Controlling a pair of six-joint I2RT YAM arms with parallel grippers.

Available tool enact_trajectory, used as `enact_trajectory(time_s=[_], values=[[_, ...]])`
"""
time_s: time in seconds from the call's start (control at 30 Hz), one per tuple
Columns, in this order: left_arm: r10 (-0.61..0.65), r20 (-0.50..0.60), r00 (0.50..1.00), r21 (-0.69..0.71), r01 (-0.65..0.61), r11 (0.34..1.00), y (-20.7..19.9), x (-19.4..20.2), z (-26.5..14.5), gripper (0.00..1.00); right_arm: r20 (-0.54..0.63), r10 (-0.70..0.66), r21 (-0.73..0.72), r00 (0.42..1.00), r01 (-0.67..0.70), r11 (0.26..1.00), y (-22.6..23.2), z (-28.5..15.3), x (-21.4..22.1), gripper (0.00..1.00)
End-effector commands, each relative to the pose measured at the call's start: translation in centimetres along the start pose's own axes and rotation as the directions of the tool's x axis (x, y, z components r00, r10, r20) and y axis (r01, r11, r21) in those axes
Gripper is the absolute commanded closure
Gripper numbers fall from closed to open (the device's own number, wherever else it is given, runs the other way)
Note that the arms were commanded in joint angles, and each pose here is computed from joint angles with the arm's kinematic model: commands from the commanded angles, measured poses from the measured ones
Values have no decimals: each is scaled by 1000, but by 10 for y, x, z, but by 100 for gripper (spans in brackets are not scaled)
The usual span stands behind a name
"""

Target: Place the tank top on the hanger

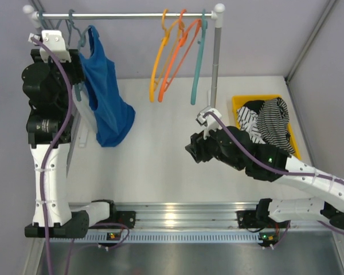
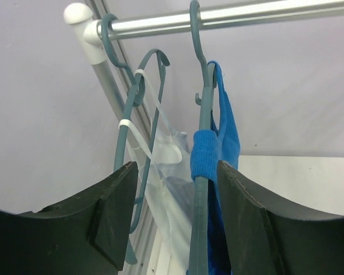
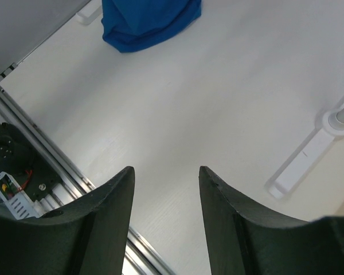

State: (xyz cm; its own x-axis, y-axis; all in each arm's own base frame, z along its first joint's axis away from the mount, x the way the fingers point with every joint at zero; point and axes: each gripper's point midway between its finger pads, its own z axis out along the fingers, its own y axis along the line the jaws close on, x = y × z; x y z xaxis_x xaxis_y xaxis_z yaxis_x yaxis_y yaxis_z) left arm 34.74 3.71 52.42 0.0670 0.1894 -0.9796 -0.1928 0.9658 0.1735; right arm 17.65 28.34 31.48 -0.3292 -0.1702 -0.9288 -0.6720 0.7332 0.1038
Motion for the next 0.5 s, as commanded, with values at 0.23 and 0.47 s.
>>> enact_trajectory(time_s=[0.23,0.47], values=[[-267,70,961,317,232,920,-48,-54,-47,37,77,64,-11,995,-63,998,-2,-6,-24,50],[-464,-49,884,494,425,758,-93,-36,-75,31,85,101,28,991,-104,994,-14,-14,-14,49]])
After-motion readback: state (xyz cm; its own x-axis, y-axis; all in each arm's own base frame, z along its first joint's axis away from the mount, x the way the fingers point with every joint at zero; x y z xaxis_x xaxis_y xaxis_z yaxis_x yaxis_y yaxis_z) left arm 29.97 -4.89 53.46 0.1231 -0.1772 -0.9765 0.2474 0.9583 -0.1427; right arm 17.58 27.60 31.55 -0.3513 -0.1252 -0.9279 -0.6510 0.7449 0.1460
